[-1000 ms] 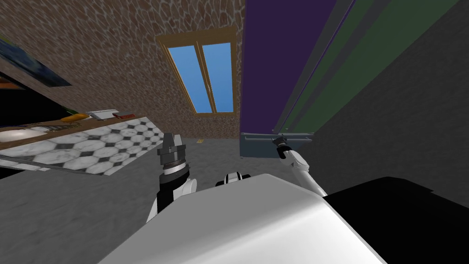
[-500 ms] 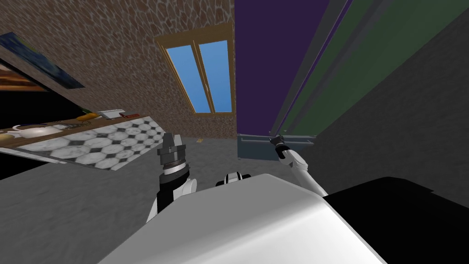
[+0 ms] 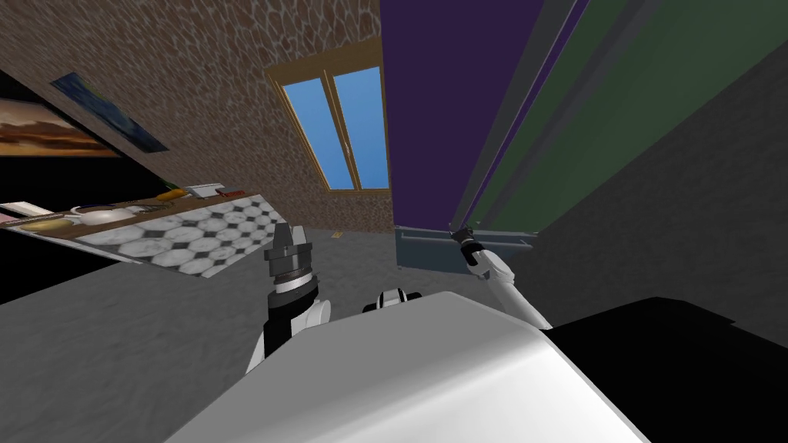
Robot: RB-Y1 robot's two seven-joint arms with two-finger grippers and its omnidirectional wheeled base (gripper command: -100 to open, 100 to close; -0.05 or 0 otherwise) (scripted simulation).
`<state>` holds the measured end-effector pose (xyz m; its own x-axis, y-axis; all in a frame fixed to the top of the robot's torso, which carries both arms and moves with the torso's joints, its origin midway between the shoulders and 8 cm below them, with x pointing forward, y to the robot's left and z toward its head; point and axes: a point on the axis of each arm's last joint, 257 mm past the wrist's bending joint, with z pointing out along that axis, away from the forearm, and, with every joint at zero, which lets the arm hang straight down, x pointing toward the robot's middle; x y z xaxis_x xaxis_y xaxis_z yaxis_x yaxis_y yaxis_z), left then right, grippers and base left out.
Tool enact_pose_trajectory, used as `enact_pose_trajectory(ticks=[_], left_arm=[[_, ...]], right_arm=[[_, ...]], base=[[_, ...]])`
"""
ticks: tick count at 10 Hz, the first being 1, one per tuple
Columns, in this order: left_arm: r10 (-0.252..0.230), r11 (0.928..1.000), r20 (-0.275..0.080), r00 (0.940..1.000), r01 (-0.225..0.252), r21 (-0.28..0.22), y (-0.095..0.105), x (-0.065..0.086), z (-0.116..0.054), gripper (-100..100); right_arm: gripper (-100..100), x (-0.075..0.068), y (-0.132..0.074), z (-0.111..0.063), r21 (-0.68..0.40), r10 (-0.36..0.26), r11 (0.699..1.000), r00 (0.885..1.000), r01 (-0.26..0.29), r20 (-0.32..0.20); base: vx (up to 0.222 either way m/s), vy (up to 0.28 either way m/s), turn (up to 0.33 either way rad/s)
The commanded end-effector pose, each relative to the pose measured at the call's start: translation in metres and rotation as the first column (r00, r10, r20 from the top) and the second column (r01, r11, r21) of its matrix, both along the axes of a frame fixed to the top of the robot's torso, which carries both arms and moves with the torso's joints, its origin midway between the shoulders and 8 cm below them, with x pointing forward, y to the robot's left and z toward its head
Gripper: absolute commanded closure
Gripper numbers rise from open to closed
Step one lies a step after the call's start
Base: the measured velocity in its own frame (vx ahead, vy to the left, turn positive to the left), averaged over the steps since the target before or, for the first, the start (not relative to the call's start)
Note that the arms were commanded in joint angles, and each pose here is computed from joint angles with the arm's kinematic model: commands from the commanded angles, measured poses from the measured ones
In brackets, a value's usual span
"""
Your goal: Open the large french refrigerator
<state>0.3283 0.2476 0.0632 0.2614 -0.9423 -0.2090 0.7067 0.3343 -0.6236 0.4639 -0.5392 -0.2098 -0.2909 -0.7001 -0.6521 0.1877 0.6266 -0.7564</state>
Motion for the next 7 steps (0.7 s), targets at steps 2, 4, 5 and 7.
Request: enact_pose_trajectory(ticks=[2,4,5,7], left_arm=[[0.000,1.0000,0.000,1.0000,0.000,0.000,0.000,0.000,0.000,0],[0.000,1.0000,0.000,1.0000,0.000,0.000,0.000,0.000,0.000,0],[0.000,1.0000,0.000,1.0000,0.000,0.000,0.000,0.000,0.000,0],[0.000,1.0000,0.000,1.0000,0.000,-0.001,0.000,0.000,0.000,0]], right_arm=[[100,-0.007,-0.015,-0.001,0.003,-0.054,0.999,0.999,0.054,-0.001],[100,-0.011,-0.023,0.000,0.003,-0.080,0.997,0.997,0.080,0.000],[100,-0.015,-0.031,0.001,0.003,-0.106,0.994,0.994,0.106,0.002],[100,-0.024,-0.046,0.003,0.004,-0.159,0.987,0.987,0.159,0.004]], base=[[0.006,0.079,-0.053],[0.005,0.227,-0.116],[-0.030,0.251,-0.115],[-0.046,0.281,-0.101]])
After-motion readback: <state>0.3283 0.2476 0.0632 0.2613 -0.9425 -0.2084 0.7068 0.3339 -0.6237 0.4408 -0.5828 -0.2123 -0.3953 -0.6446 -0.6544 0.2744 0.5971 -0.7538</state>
